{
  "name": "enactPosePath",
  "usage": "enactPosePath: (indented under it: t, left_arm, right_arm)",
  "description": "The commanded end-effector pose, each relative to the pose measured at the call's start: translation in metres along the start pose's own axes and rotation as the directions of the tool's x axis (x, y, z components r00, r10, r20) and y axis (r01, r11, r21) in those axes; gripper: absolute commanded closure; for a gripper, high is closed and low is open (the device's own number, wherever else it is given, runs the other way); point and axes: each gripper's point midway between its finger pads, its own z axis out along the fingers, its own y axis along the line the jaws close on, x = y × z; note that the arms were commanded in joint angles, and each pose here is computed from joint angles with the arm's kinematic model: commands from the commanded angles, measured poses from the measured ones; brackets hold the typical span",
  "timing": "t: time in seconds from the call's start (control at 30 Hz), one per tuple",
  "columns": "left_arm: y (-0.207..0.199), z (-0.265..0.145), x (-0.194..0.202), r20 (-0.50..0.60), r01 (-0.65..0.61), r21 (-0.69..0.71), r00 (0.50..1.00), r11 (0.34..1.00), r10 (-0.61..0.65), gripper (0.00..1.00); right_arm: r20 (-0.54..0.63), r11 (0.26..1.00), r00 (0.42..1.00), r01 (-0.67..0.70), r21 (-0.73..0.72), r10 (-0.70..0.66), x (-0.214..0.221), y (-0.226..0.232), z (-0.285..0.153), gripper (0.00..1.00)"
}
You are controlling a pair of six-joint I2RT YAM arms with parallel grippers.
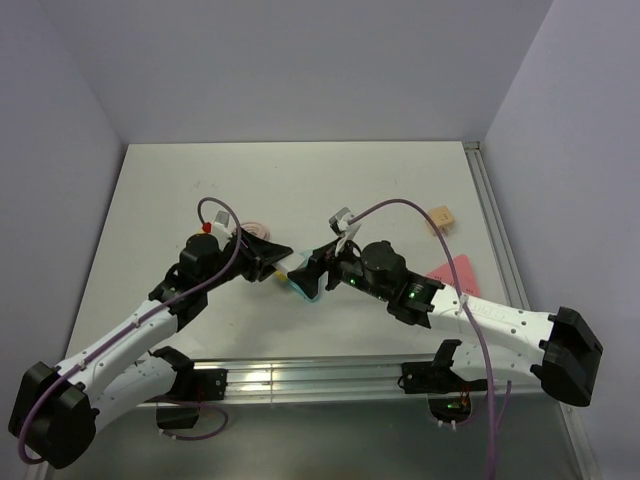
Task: Insert the plug
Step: Pick up the plug from the center of the board.
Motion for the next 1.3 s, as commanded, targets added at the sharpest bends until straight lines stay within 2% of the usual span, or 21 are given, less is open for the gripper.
enactPosePath:
  t: [0.0,0.2,0.27,0.33,0.5,0.8,0.87,0.9,1.07,1.2,1.27]
  left_arm:
    - [-0.034,-0.007,-0.001,-0.002,0.035,0.127,0.999,0.991,-0.035,1.0]
    - [-0.033,-0.007,0.003,-0.035,0.123,0.157,0.992,0.98,-0.119,1.0]
    - [-0.033,-0.007,0.003,-0.033,0.128,0.157,0.992,0.979,-0.124,1.0]
    - [-0.032,-0.007,0.001,-0.024,0.13,0.152,0.991,0.98,-0.128,1.0]
    - [-0.035,-0.008,-0.001,-0.013,0.142,0.161,0.99,0.977,-0.142,1.0]
    - [-0.036,-0.007,0.0,-0.023,0.148,0.166,0.989,0.975,-0.146,1.0]
    - [-0.036,-0.008,0.0,-0.016,0.143,0.162,0.99,0.976,-0.142,1.0]
    - [-0.035,-0.007,0.001,-0.013,0.145,0.159,0.989,0.977,-0.145,1.0]
    - [-0.027,-0.007,0.004,-0.021,0.161,0.147,0.987,0.976,-0.16,1.0]
    - [-0.027,-0.007,0.006,-0.024,0.168,0.155,0.986,0.974,-0.167,1.0]
    - [-0.027,-0.006,0.006,-0.025,0.165,0.153,0.986,0.974,-0.164,0.99]
  right_arm:
    - [0.096,1.0,0.995,0.006,0.007,-0.007,-0.019,0.002,0.005,0.0]
    - [0.19,0.999,0.982,-0.007,0.044,-0.001,-0.025,-0.005,0.003,0.01]
    - [0.199,0.999,0.98,0.001,0.042,-0.009,-0.026,-0.004,0.004,0.12]
    - [0.19,0.999,0.982,0.007,0.042,-0.015,-0.025,-0.003,0.007,0.16]
    - [0.187,1.0,0.982,0.013,-0.009,-0.012,-0.02,0.009,0.009,0.16]
    - [0.15,1.0,0.989,0.007,-0.015,-0.005,-0.008,0.01,0.018,0.18]
    - [0.162,1.0,0.987,0.001,-0.02,0.003,-0.008,0.011,0.017,0.21]
    - [0.168,1.0,0.986,-0.004,-0.02,0.008,-0.007,0.01,0.015,0.26]
    - [0.173,1.0,0.985,0.002,-0.026,0.003,-0.009,0.013,0.016,0.27]
    - [0.165,0.999,0.986,0.009,-0.04,-0.003,-0.011,0.017,0.019,0.59]
    - [0.157,0.999,0.988,0.012,-0.044,-0.005,-0.01,0.018,0.02,0.66]
